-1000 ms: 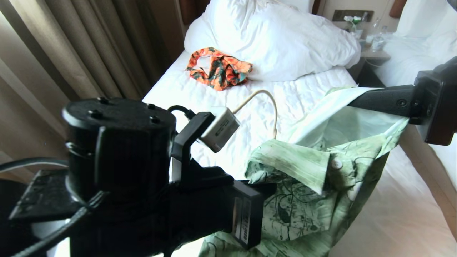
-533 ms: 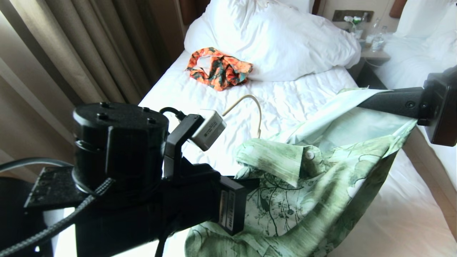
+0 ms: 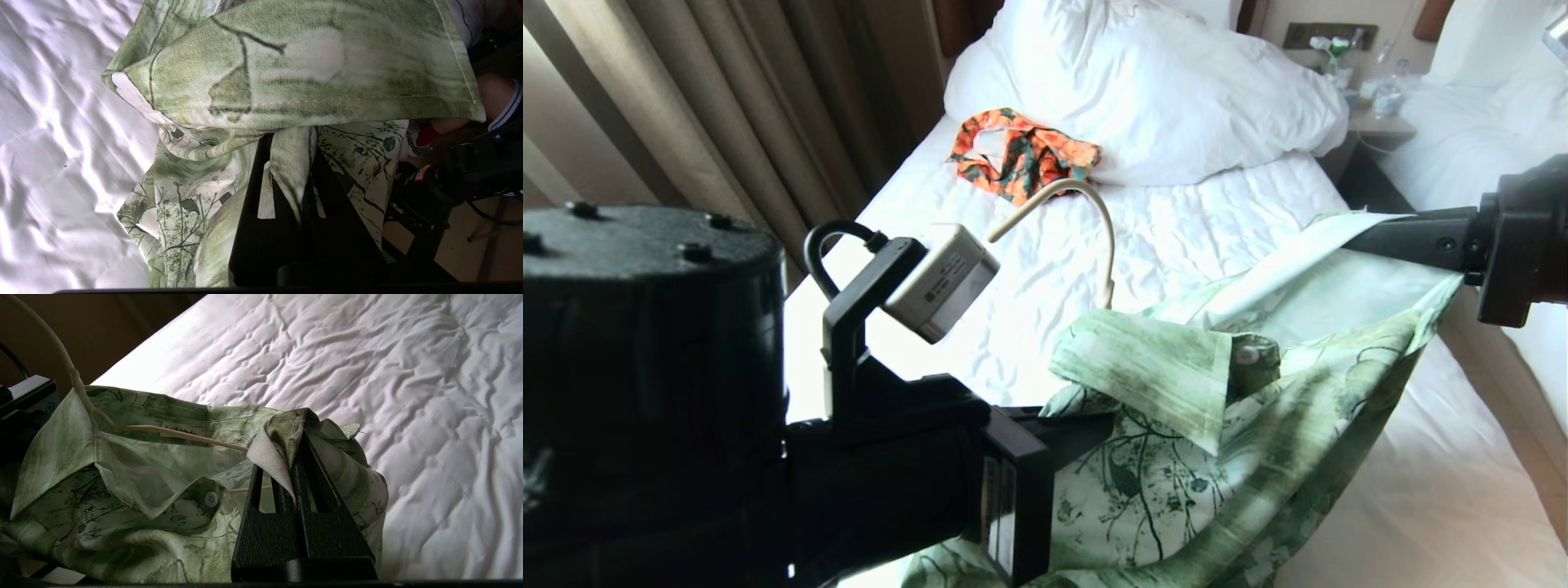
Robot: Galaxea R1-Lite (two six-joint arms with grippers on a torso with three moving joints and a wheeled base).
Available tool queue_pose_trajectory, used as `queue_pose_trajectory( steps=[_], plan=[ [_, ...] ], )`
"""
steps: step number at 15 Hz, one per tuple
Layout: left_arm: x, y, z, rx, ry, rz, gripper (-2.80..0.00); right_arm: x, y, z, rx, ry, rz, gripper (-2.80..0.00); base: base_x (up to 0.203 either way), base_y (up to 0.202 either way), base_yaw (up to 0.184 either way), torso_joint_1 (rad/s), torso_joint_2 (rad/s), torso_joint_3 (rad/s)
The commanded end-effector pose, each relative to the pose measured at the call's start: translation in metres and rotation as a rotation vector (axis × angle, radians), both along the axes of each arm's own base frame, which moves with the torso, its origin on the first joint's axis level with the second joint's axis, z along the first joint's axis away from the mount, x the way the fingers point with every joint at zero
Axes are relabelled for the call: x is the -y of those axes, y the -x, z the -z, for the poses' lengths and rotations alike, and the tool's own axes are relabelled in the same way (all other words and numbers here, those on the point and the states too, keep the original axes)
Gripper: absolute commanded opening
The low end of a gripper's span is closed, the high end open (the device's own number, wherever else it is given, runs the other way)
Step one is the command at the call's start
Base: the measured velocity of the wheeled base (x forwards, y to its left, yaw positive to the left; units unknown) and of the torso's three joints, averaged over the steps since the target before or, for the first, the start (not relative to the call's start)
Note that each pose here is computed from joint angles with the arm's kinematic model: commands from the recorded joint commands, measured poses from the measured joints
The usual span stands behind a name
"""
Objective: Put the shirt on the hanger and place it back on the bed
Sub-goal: Hook the other side of the shirt onto the hanger
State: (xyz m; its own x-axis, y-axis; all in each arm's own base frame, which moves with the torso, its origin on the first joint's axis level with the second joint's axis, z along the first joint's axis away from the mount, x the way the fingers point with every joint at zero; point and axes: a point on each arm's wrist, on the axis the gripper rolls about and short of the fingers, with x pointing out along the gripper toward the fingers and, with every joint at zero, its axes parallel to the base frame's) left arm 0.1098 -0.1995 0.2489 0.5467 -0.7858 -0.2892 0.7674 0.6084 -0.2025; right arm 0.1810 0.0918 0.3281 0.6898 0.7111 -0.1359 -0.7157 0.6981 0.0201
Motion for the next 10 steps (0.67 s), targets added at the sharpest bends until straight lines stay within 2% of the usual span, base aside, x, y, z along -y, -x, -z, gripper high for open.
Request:
queue_pose_trajectory(
  steps=[1,5,10],
  plan=[
    [-0.003,0.007,-0.006,0.008,0.022,0.019,-2.80,0.000,-0.009,0.002,-0.010,0.005,0.014,-2.80,0.000,0.000,0.000,0.000,0.00,0.000],
    [0.001,0.009,-0.016,0.022,0.050,0.040,-2.80,-0.002,-0.018,0.005,-0.011,0.025,0.019,-2.80,0.000,0.000,0.000,0.000,0.00,0.000],
    [0.036,0.003,0.002,-0.017,-0.008,0.080,-2.80,-0.007,-0.025,-0.006,0.023,0.021,-0.028,-2.80,0.000,0.000,0.000,0.000,0.00,0.000]
  ],
)
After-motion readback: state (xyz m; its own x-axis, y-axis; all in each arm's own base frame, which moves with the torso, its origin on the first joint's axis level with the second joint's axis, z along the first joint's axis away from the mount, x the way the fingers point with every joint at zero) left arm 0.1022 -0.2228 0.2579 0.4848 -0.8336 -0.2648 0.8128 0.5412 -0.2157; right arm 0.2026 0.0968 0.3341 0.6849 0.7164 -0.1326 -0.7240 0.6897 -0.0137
